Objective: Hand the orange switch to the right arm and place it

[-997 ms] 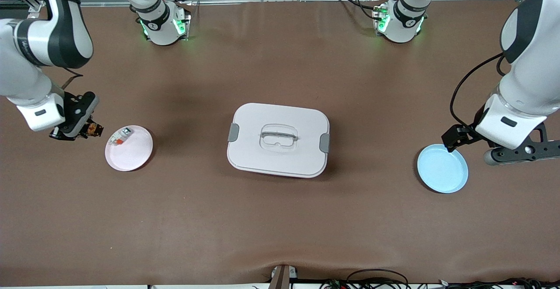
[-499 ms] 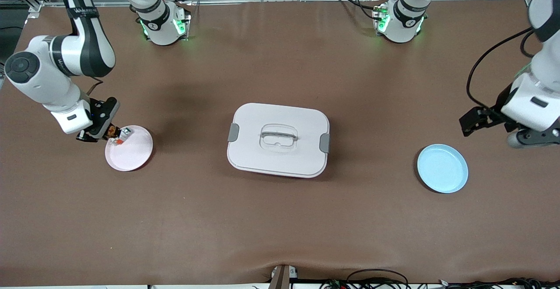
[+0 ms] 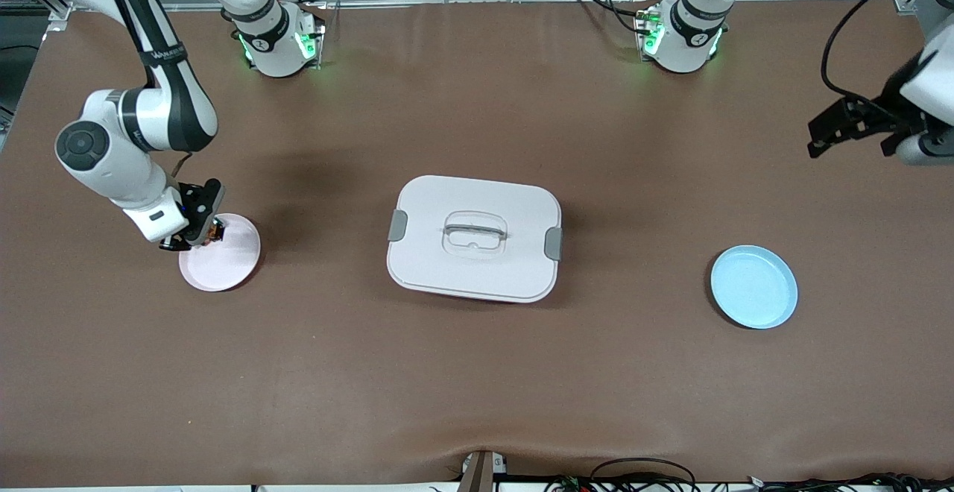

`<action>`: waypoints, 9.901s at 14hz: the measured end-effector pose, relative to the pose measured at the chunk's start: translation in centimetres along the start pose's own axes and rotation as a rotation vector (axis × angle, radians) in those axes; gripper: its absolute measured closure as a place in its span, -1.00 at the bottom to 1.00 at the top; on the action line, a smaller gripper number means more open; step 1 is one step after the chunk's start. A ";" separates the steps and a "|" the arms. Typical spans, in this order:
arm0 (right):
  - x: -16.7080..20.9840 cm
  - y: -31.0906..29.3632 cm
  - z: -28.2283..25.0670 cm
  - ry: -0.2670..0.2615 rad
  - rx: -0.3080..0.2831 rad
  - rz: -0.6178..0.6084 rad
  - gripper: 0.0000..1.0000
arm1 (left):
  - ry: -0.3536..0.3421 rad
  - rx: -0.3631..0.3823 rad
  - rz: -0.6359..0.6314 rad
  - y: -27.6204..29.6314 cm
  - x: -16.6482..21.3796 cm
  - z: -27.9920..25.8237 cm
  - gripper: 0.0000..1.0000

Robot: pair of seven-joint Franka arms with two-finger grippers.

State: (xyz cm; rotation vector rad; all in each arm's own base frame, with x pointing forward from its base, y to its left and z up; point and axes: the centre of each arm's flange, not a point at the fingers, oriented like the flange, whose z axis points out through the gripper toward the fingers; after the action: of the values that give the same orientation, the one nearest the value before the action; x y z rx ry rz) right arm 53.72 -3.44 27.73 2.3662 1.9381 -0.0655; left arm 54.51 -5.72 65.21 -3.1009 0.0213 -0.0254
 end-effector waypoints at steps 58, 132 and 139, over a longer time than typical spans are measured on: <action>-0.5 3.2 -3.7 0.058 -0.036 1.306 -1.00 | -0.015 -0.032 -0.056 -1.1 -2.1 1.6 -0.67; -3.5 4.5 -35.2 0.069 0.016 1.408 -1.00 | -0.007 -0.008 -0.064 -1.7 -3.8 -0.4 -1.00; -3.1 4.3 -35.0 0.067 0.020 1.400 -1.00 | -0.004 -0.008 -0.063 -1.7 -3.8 -0.6 -1.00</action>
State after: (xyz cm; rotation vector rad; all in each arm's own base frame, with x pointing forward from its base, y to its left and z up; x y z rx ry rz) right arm 56.62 -4.12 63.03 3.1029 -0.0408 0.0880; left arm 50.71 -4.02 65.77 -3.1089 -0.0760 -0.0216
